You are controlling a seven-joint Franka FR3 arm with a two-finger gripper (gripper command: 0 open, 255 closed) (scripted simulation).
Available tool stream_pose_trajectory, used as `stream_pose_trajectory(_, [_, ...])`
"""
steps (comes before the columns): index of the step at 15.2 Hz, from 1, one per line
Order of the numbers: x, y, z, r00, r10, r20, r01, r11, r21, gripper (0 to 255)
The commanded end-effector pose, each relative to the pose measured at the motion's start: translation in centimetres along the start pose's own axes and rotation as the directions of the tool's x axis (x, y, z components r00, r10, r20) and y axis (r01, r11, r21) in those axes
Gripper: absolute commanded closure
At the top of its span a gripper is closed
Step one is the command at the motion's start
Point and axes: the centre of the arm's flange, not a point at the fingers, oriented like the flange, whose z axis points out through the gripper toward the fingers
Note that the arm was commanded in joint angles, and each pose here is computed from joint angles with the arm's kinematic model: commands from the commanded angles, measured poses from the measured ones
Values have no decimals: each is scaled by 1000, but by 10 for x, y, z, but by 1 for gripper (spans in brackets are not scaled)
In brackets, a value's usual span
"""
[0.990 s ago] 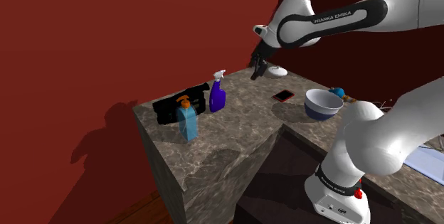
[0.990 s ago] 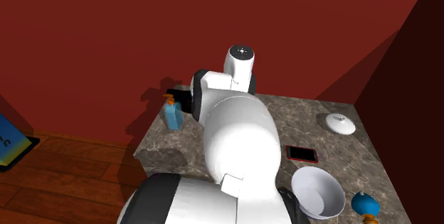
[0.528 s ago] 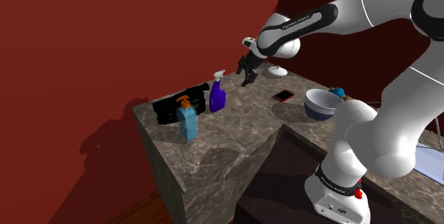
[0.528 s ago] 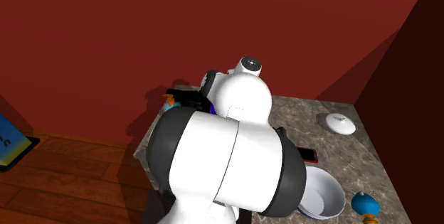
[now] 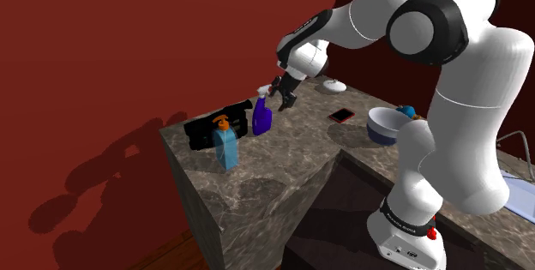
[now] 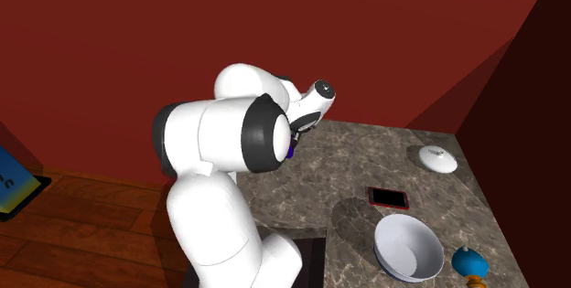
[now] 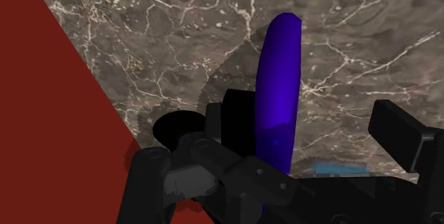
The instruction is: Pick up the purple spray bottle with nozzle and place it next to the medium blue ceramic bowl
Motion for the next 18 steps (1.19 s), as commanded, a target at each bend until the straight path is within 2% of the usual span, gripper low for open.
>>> stream_pose_trajectory(1, [-2, 2, 15, 1000, -10, -9, 10, 1000, -3, 0])
stream_pose_trajectory(6, [-1, 2, 39, 1000, -10, -9, 10, 1000, -3, 0])
stream_pose_trajectory(14, [-1, 2, 39, 1000, -10, -9, 10, 1000, -3, 0])
stream_pose_trajectory(15, [-1, 2, 39, 1000, -10, -9, 10, 1000, -3, 255])
stream_pose_trajectory(18, [-1, 2, 39, 1000, -10, -9, 10, 1000, -3, 255])
